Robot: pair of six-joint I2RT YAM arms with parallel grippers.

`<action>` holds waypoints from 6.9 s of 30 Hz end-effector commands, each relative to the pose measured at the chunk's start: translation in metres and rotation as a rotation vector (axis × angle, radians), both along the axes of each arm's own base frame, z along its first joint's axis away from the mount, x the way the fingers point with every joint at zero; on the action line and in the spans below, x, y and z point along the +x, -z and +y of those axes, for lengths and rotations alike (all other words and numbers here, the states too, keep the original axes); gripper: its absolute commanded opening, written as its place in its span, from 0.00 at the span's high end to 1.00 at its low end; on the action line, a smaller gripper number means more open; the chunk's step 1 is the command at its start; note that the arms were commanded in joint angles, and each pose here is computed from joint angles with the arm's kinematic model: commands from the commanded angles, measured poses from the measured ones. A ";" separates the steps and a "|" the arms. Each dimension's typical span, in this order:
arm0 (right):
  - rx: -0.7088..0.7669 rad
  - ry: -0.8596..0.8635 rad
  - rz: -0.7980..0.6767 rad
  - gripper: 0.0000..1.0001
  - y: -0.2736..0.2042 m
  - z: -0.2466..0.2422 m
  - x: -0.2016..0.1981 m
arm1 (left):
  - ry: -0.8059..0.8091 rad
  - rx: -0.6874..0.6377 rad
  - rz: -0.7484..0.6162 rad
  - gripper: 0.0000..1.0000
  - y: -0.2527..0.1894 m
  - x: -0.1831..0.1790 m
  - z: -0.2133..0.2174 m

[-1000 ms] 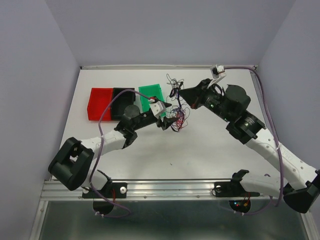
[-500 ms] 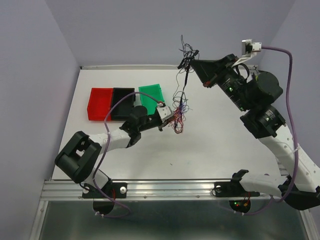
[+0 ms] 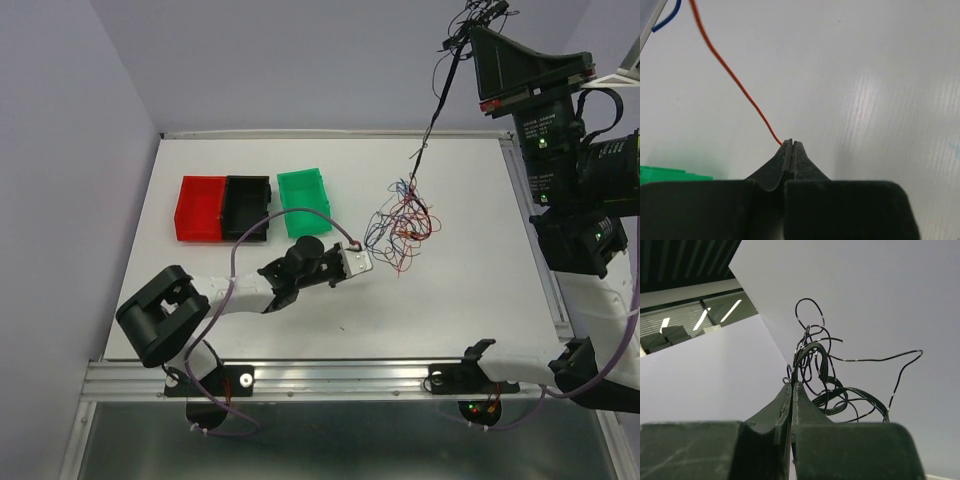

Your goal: Untangle the cables

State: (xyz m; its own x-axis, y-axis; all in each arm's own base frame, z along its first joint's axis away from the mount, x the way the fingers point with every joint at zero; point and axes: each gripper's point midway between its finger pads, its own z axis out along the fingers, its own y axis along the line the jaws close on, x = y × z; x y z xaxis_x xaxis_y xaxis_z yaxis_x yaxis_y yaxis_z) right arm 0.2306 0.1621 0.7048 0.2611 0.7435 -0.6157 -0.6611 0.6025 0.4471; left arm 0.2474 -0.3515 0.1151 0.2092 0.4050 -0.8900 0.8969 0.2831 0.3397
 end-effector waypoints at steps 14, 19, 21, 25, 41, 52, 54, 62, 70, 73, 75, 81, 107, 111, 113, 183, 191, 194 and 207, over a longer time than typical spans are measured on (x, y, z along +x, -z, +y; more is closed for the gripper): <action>-0.055 -0.061 0.259 1.00 0.161 0.011 0.009 | -0.103 -0.287 -0.205 0.32 -0.129 -0.002 0.047; -0.080 -0.226 0.255 0.99 0.155 0.044 0.004 | -0.032 -0.279 -0.148 0.28 -0.119 -0.005 0.028; -0.086 -0.254 0.265 0.99 0.155 0.055 0.010 | -0.011 -0.290 -0.131 0.25 -0.116 -0.007 0.023; -0.066 -0.314 0.238 0.99 0.134 0.067 0.009 | -0.002 -0.351 -0.167 0.23 -0.119 -0.004 0.016; -0.001 -0.371 0.138 1.00 0.073 0.072 0.003 | 0.031 -0.379 -0.093 0.44 -0.106 0.030 -0.039; 0.203 -0.234 -0.134 0.99 -0.061 0.002 -0.040 | 0.003 -0.192 -0.031 0.78 -0.045 0.036 -0.036; 0.240 -0.207 -0.178 0.99 -0.081 -0.010 -0.047 | -0.010 -0.119 -0.016 0.78 -0.027 0.040 -0.038; 0.160 -0.024 -0.017 0.99 -0.016 -0.015 -0.008 | 0.000 -0.076 -0.034 0.82 -0.042 0.035 -0.031; 0.050 0.474 0.318 0.99 0.139 -0.082 0.037 | 0.171 0.027 -0.037 0.83 -0.082 -0.009 -0.008; -0.050 0.534 0.402 0.99 0.198 -0.081 0.048 | 0.153 0.000 -0.096 0.82 -0.105 -0.013 0.003; -0.070 0.543 0.440 0.99 0.226 -0.081 0.050 | 0.160 -0.009 -0.112 0.82 -0.113 -0.018 0.007; -0.114 0.449 0.540 1.00 0.311 -0.062 0.052 | 0.249 0.103 -0.061 0.66 -0.087 -0.041 0.016; -0.358 -0.159 0.361 0.99 0.315 0.075 0.043 | -0.222 -0.198 -0.210 0.37 -0.132 0.032 0.030; -0.350 -0.294 0.326 0.99 0.306 0.102 0.038 | -0.332 -0.244 -0.234 0.36 -0.138 0.051 0.035; -0.343 -0.328 0.319 0.99 0.305 0.109 0.037 | -0.416 -0.286 -0.252 0.36 -0.147 0.064 0.043; -0.622 -0.123 0.844 1.00 0.557 0.214 0.239 | -0.843 0.025 0.224 0.66 -0.048 0.209 0.152; -0.648 -0.128 0.857 0.99 0.570 0.220 0.245 | -0.836 -0.072 0.127 0.59 -0.093 0.197 0.159; -0.678 -0.105 0.879 0.99 0.580 0.222 0.253 | -0.860 -0.097 0.093 0.57 -0.108 0.192 0.167; -0.745 0.021 0.823 0.65 0.535 0.214 0.245 | -0.864 -0.129 0.022 0.53 -0.124 0.180 0.178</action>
State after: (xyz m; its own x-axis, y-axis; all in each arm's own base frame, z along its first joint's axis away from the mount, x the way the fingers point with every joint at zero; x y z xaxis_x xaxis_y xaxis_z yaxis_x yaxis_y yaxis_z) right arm 0.4720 0.3832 0.0896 -0.5478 0.0580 -0.8346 -0.3087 0.9132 0.2661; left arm 0.4292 -0.1789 0.2131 -0.2220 0.3240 -0.9196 0.3787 0.8978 0.2249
